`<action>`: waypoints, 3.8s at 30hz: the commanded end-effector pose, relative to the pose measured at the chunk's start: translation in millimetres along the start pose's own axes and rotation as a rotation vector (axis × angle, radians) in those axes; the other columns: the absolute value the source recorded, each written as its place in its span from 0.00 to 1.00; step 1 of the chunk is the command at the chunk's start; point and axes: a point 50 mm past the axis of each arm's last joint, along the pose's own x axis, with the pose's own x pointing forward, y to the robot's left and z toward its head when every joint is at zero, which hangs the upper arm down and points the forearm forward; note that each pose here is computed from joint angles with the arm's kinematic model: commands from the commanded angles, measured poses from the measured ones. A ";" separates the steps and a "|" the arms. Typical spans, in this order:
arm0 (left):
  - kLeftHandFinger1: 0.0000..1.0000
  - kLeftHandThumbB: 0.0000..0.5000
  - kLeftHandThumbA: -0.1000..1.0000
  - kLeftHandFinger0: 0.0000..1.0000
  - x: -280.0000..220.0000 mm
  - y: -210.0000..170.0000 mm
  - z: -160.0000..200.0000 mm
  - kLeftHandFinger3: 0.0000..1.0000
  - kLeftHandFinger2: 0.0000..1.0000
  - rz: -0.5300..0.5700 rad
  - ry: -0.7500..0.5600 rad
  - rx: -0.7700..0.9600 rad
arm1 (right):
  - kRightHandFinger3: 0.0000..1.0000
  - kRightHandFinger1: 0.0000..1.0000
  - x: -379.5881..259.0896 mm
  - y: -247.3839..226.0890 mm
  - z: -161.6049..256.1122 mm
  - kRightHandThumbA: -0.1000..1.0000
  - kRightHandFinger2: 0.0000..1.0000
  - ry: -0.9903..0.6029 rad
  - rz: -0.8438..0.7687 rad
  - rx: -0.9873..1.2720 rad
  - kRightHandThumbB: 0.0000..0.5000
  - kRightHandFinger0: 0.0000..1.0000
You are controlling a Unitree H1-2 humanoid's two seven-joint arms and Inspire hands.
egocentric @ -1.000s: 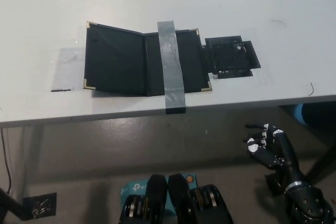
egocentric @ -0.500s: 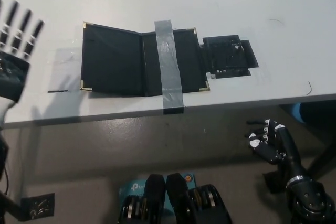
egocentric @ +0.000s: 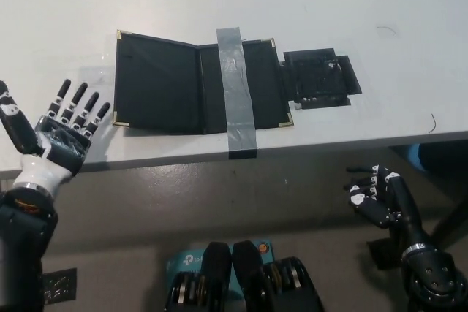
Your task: The robot uses its left hand to push the cover of the diary kept in the middle of the desk towards the right to close it
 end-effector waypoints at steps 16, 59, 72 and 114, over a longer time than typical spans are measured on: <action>1.00 0.48 1.00 1.00 36.8 -18.2 7.8 1.00 1.00 0.089 0.042 0.487 | 0.61 0.34 9.3 0.0 32.2 0.42 0.44 -0.069 -0.008 -0.024 0.08 0.31; 1.00 0.71 1.00 1.00 43.9 -162.3 -118.2 1.00 1.00 -0.288 0.035 1.347 | 0.62 0.31 7.2 -1.9 34.1 0.42 0.42 -0.064 0.011 -0.037 0.10 0.25; 1.00 0.64 1.00 1.00 15.3 -203.5 -147.5 1.00 1.00 -0.656 -0.744 2.651 | 0.60 0.34 -0.8 -2.1 26.2 0.41 0.43 -0.043 0.037 -0.017 0.11 0.28; 1.00 0.13 1.00 1.00 -112.5 -289.1 -24.2 1.00 1.00 -0.775 -0.549 0.705 | 0.67 0.39 0.7 -2.6 18.4 0.43 0.45 -0.036 0.044 -0.089 0.13 0.38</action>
